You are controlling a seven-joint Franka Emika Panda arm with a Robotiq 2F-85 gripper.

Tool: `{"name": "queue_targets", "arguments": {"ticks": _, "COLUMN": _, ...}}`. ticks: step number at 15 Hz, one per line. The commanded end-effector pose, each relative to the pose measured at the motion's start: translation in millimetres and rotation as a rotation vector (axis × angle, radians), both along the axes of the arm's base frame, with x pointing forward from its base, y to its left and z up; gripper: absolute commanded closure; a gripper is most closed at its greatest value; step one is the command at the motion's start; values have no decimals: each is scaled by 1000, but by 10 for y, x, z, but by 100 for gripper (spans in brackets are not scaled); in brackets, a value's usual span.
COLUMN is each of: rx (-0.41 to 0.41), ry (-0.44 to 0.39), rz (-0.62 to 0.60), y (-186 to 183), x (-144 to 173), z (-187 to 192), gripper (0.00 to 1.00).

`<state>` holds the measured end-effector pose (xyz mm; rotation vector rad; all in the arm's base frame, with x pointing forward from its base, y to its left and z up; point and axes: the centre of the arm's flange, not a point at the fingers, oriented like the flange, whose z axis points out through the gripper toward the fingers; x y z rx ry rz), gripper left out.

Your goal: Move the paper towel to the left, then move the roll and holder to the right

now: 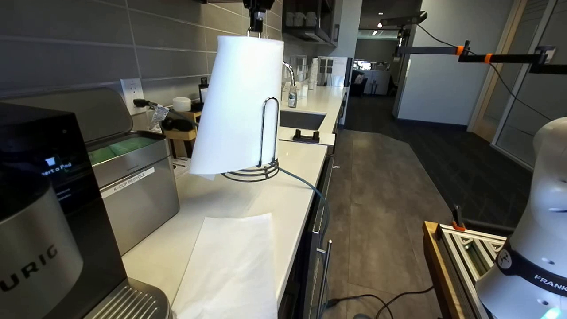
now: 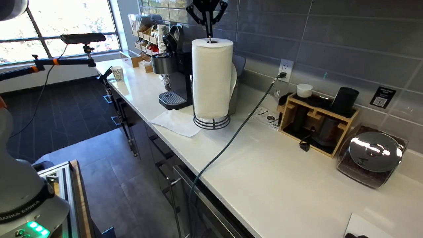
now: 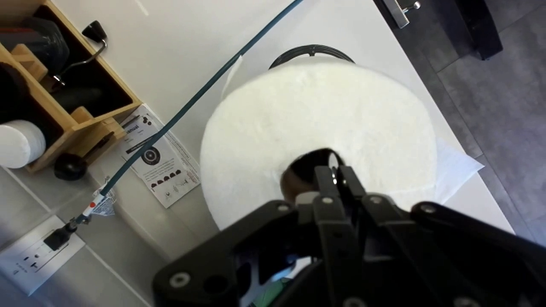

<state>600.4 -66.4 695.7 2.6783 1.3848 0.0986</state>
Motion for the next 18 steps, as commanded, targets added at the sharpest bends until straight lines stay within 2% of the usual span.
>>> {"name": "queue_targets", "arguments": {"ticks": 1, "rx": -10, "ry": -25, "rz": -61, "y": -243, "x": 94, "z": 494, "gripper": 98}}
{"name": "queue_targets", "arguments": {"ticks": 4, "rx": -41, "ry": -67, "rz": -166, "y": -529, "x": 108, "z": 639, "gripper": 98}}
{"name": "queue_targets", "arguments": {"ticks": 9, "rx": -107, "ry": -95, "rz": -399, "y": -1140, "x": 245, "z": 593, "gripper": 98}}
{"name": "queue_targets", "arguments": {"ticks": 13, "rx": -58, "ry": -83, "rz": -568, "y": -1612, "x": 337, "z": 474, "gripper": 98}}
{"name": "queue_targets", "arguments": {"ticks": 14, "rx": -81, "ry": -68, "rz": -496, "y": -1419, "x": 80, "z": 130, "gripper": 98}}
{"name": "queue_targets", "arguments": {"ticks": 15, "rx": -80, "ry": -58, "rz": -508, "y": -1492, "x": 97, "z": 66, "gripper": 93}}
{"name": "queue_targets", "arguments": {"ticks": 18, "rx": -79, "ry": -39, "rz": -503, "y": -1489, "x": 140, "z": -32, "gripper": 93}}
